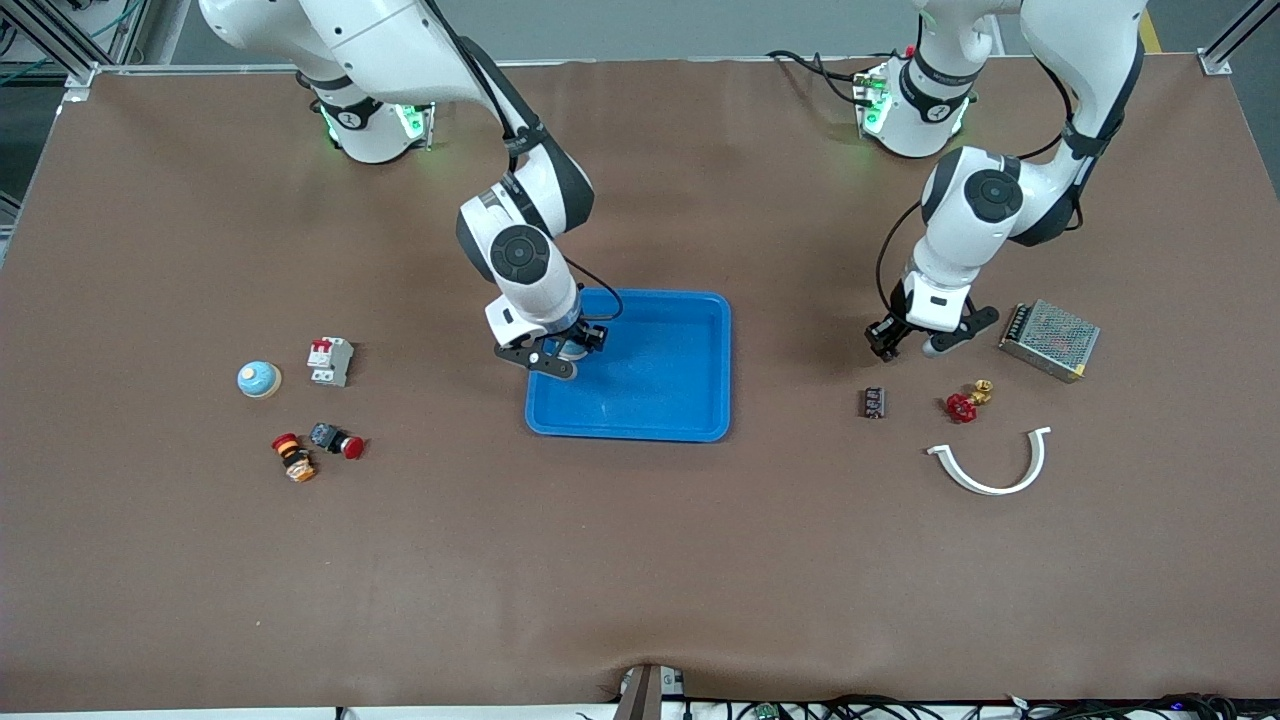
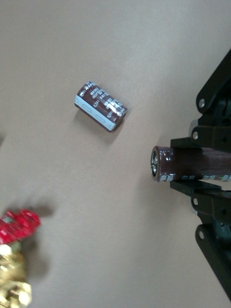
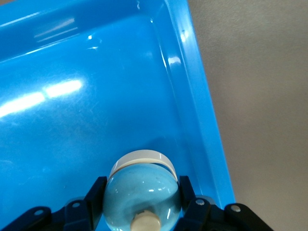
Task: Place electrolytic capacitor and blue bell in tray
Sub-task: 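Release the bell in the tray with the right gripper while the left gripper lifts, then grasp the second bell with the right gripper while the left gripper carries capacitor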
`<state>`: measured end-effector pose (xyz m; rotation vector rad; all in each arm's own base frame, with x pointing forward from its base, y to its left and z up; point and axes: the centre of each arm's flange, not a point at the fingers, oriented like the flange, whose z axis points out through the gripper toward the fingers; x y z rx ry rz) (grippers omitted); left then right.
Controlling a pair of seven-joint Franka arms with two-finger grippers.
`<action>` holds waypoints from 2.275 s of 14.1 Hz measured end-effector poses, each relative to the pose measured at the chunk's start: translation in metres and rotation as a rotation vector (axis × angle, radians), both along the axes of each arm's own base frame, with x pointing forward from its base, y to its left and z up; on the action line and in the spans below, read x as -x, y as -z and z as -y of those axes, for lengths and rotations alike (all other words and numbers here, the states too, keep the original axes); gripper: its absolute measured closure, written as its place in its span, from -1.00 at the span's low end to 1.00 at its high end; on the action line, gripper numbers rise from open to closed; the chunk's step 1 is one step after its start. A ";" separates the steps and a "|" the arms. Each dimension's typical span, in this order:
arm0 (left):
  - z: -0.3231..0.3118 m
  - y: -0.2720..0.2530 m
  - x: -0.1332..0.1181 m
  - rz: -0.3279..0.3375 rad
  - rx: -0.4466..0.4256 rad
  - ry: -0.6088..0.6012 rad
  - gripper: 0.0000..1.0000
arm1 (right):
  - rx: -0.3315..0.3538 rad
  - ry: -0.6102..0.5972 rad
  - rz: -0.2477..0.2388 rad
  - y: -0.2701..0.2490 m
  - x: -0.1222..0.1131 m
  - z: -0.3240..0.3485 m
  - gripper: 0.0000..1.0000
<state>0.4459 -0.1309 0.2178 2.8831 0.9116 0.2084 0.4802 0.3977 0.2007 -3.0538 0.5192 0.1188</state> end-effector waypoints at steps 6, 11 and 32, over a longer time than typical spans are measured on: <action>0.084 -0.030 0.009 -0.079 0.072 -0.456 0.40 | 0.005 -0.008 0.001 0.012 0.004 -0.003 -0.39; 0.144 -0.051 0.020 -0.112 0.096 -0.643 0.40 | 0.007 -0.004 -0.011 -0.025 -0.005 -0.001 -1.00; 0.319 0.010 0.042 -0.167 0.003 -0.912 0.40 | 0.069 -0.653 -0.021 -0.080 -0.077 0.494 -1.00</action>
